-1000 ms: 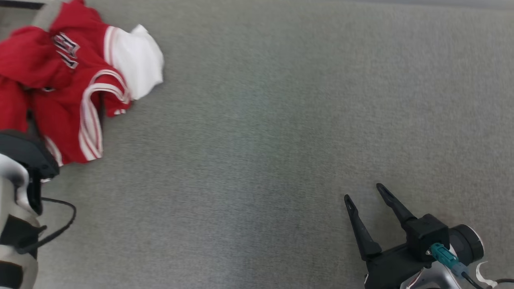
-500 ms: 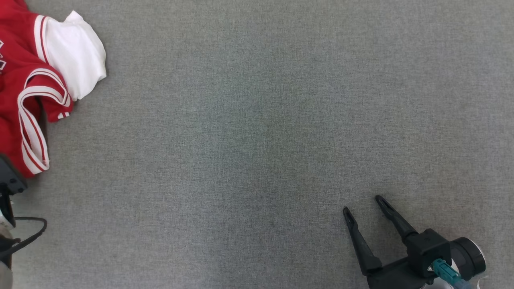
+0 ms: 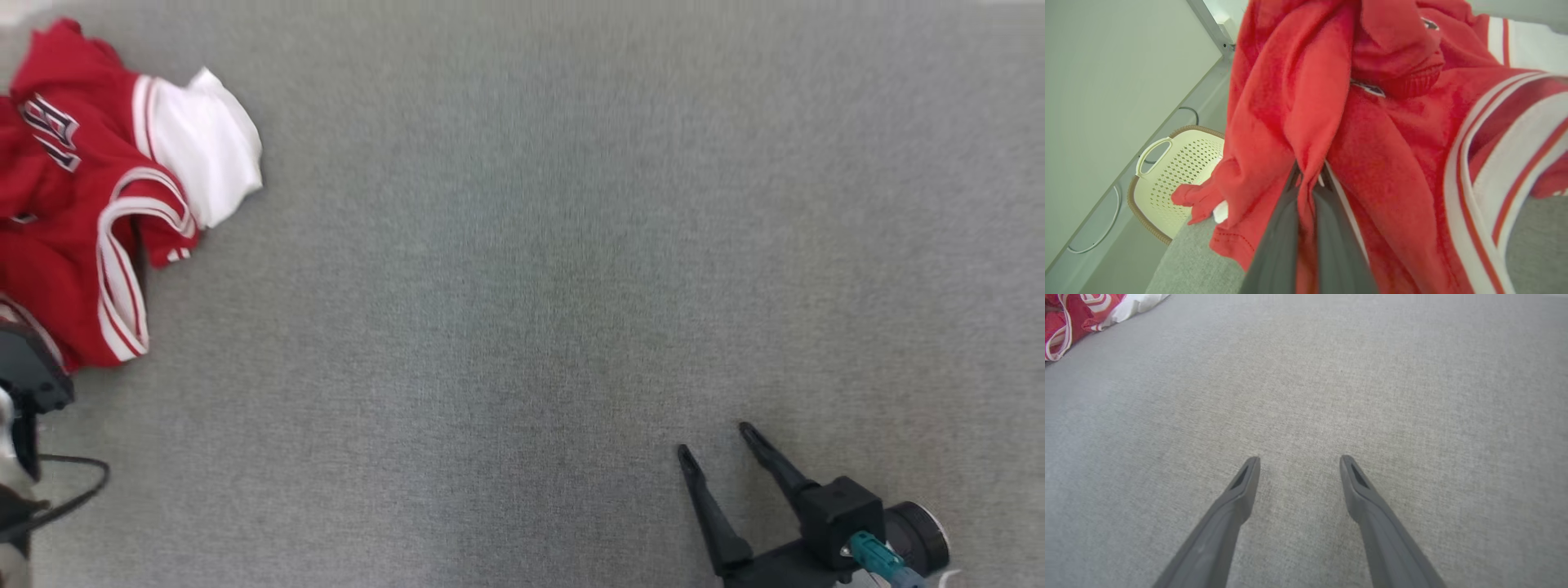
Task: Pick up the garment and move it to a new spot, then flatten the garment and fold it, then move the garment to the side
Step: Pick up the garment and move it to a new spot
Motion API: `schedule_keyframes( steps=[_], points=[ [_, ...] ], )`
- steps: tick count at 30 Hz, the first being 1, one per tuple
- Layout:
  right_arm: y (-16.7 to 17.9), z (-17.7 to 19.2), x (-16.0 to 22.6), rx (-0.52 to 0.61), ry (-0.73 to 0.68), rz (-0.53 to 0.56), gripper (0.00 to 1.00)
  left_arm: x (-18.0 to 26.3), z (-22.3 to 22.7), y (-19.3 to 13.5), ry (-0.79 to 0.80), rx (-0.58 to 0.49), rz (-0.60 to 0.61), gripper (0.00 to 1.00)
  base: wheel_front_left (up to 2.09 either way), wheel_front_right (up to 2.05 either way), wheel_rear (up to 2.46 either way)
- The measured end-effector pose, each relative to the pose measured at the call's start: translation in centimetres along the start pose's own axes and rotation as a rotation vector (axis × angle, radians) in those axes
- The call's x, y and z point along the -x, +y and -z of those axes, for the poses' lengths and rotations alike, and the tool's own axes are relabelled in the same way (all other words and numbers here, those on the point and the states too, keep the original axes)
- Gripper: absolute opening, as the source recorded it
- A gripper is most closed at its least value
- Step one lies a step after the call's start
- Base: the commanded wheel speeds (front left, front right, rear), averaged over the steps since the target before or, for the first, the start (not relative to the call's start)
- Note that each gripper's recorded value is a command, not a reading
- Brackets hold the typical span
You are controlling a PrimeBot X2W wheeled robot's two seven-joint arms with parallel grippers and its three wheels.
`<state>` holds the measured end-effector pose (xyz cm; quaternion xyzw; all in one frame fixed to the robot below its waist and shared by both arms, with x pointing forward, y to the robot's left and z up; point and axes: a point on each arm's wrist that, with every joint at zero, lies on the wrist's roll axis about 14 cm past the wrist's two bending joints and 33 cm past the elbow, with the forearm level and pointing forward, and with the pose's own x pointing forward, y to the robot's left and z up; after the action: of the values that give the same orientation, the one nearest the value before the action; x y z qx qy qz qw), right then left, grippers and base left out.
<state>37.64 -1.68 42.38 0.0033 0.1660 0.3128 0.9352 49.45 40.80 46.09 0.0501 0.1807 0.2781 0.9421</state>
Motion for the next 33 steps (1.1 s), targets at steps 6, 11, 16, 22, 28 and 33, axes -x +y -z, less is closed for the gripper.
schedule_keyframes(
  steps=[6, 11, 16, 22, 28, 33],
  points=[
    [1.1, -2.3, 0.5, 0.002, -0.083, 0.001, 1.0, 1.4, -5.1, 2.3, -0.091, 0.12, 0.082, 0.0, 0.0, 0.0, 0.0],
    [2.5, -3.8, 1.0, -0.01, -0.153, -0.007, 1.0, 3.4, -12.5, 2.3, -0.213, 0.222, 0.18, 0.0, 0.0, 0.0, 0.0],
    [3.3, -4.4, 1.8, -0.016, -0.191, -0.006, 1.0, 6.3, -17.9, -1.4, -0.279, 0.249, 0.299, 0.0, 0.0, 0.0, 0.0],
    [3.7, -5.3, 3.7, 0.002, -0.246, 0.02, 1.0, 12.9, -24.2, -5.2, -0.393, 0.246, 0.493, 0.0, 0.0, 0.0, 0.0],
    [3.3, -7.1, 5.6, 0.019, -0.32, 0.062, 1.0, 20.9, -29.7, -10.1, -0.513, 0.295, 0.727, 0.0, 0.0, 0.0, 0.0],
    [2.2, -7.3, 7.2, 0.019, -0.345, 0.121, 1.0, 27.4, -31.8, -15.7, -0.562, 0.305, 0.952, 0.0, 0.0, 0.0, 0.0]
  ],
)
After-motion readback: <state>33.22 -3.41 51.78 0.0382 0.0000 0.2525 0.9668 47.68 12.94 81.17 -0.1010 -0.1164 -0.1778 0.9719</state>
